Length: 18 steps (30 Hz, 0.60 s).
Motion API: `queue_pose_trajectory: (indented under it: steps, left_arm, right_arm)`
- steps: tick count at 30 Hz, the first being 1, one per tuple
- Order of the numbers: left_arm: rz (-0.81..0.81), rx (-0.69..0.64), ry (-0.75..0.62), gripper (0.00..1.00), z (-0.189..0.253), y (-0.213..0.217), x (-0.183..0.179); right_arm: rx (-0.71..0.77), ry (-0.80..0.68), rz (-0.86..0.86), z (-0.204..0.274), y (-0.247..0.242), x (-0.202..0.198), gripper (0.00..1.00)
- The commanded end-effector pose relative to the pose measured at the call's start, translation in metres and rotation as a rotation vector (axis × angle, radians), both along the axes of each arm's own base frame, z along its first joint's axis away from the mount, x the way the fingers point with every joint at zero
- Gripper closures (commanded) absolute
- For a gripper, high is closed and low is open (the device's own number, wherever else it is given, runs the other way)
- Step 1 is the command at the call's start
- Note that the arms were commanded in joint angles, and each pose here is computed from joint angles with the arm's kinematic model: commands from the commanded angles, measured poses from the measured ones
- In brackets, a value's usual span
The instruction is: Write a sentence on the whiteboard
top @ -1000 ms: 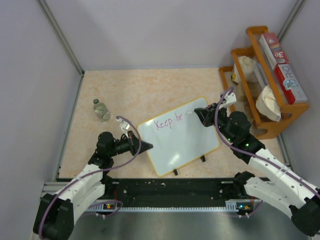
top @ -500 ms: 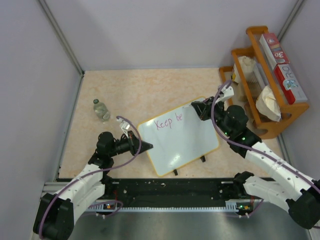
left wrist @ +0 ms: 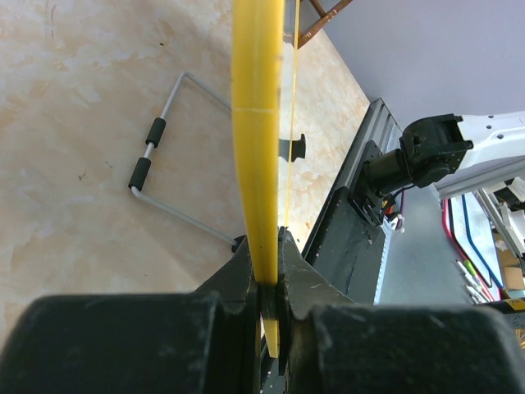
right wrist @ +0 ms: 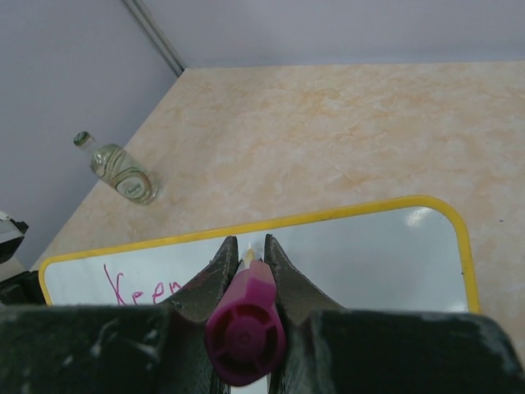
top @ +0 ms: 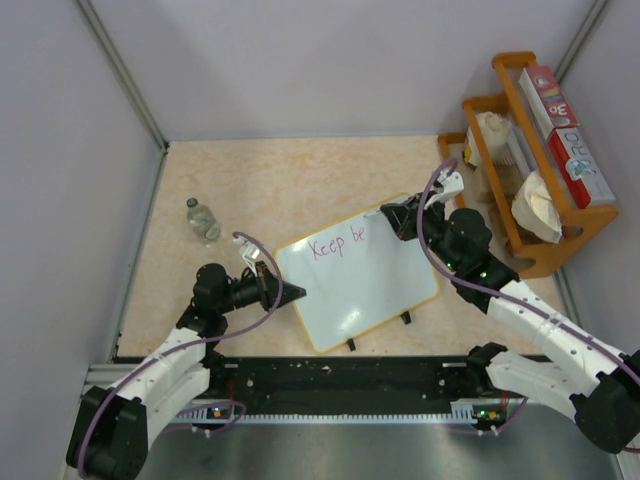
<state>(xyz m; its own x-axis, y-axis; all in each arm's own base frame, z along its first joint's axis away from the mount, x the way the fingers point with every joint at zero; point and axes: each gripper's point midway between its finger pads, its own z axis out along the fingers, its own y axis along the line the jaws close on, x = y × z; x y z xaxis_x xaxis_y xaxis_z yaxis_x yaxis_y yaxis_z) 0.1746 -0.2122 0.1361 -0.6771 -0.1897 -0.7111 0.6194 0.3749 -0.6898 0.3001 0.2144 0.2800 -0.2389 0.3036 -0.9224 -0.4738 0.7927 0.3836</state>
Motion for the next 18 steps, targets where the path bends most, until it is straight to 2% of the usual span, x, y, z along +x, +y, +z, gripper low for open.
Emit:
queue_pose_trajectory:
  steps: [1,18]
  left_arm:
    - [-0.048,0.091,-0.002,1.0,-0.033,0.004,-0.013]
    - [-0.048,0.09,-0.005,1.0,-0.032,0.004,-0.013]
  right_arm:
    - [0.016,-0.022,-0.007,0.004,-0.002,0.001,1.0]
    - [-0.014,0.05,0.003,-0.033,-0.01,-0.015,1.0]
